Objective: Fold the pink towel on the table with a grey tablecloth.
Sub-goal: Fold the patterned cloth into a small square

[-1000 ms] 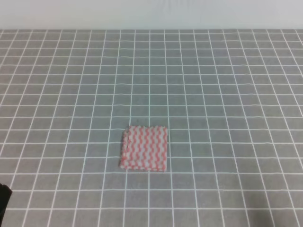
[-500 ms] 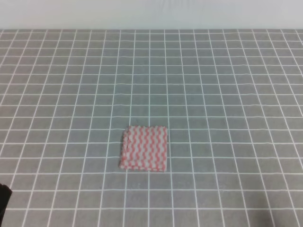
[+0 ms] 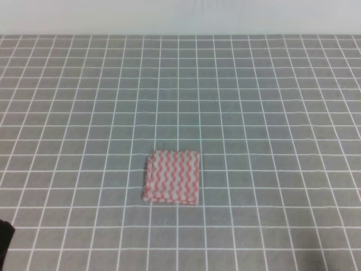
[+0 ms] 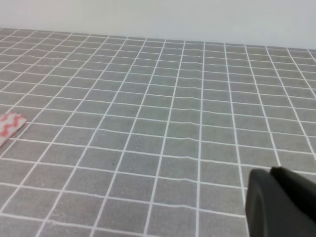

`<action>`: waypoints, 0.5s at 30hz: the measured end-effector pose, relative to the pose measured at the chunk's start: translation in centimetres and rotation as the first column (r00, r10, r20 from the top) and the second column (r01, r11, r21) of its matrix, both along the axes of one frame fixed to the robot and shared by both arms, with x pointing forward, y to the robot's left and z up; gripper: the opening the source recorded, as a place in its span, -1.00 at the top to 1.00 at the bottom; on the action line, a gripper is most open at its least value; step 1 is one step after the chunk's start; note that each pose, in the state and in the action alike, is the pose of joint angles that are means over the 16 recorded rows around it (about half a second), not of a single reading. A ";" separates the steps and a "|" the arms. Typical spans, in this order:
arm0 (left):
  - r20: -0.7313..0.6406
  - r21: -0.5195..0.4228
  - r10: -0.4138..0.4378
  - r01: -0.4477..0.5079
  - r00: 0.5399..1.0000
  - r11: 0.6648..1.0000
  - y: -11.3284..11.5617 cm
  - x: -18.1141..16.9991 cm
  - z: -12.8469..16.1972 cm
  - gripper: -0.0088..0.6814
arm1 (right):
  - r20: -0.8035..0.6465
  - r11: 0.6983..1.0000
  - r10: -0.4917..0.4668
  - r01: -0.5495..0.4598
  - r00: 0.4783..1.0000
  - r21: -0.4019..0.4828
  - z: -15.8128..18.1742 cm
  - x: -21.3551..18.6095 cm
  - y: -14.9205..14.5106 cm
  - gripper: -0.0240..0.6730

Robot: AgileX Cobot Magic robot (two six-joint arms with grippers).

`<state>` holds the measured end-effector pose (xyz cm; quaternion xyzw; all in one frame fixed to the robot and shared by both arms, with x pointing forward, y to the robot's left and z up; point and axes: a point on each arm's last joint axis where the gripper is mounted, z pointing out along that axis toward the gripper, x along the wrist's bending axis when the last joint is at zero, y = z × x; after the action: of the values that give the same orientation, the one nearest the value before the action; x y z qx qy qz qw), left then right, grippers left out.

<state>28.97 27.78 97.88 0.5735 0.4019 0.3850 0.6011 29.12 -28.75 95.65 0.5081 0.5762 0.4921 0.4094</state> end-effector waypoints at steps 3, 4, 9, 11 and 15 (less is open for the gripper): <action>-0.033 0.014 0.014 -0.014 0.999 1.000 0.1 0.0 -0.3 0.98 | 0.000 1.000 0.000 0.000 1.000 0.001 0.0 0.0 0.0 0.98; -0.047 0.020 0.022 -0.021 0.999 1.000 0.1 0.0 -0.5 0.98 | 0.000 1.000 0.000 0.000 1.000 0.002 0.0 0.0 0.0 0.98; -0.128 0.055 0.086 -0.079 0.988 0.995 0.5 0.1 -1.3 0.98 | 0.001 1.000 0.000 0.000 1.000 0.004 0.0 0.0 0.0 0.98; -0.164 0.066 0.119 -0.109 0.979 0.992 0.7 0.1 -1.6 0.98 | 0.001 1.000 0.001 -0.001 1.000 0.005 0.0 0.0 0.0 0.98; -0.216 0.076 0.178 -0.165 0.960 0.983 1.1 0.1 -2.1 0.98 | 0.001 1.000 0.001 -0.001 1.000 0.007 0.0 0.0 0.0 0.98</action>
<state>29.06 28.83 95.76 0.5929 0.5037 0.3804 0.5001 29.11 -28.73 95.62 0.5092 0.5744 0.4946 0.4075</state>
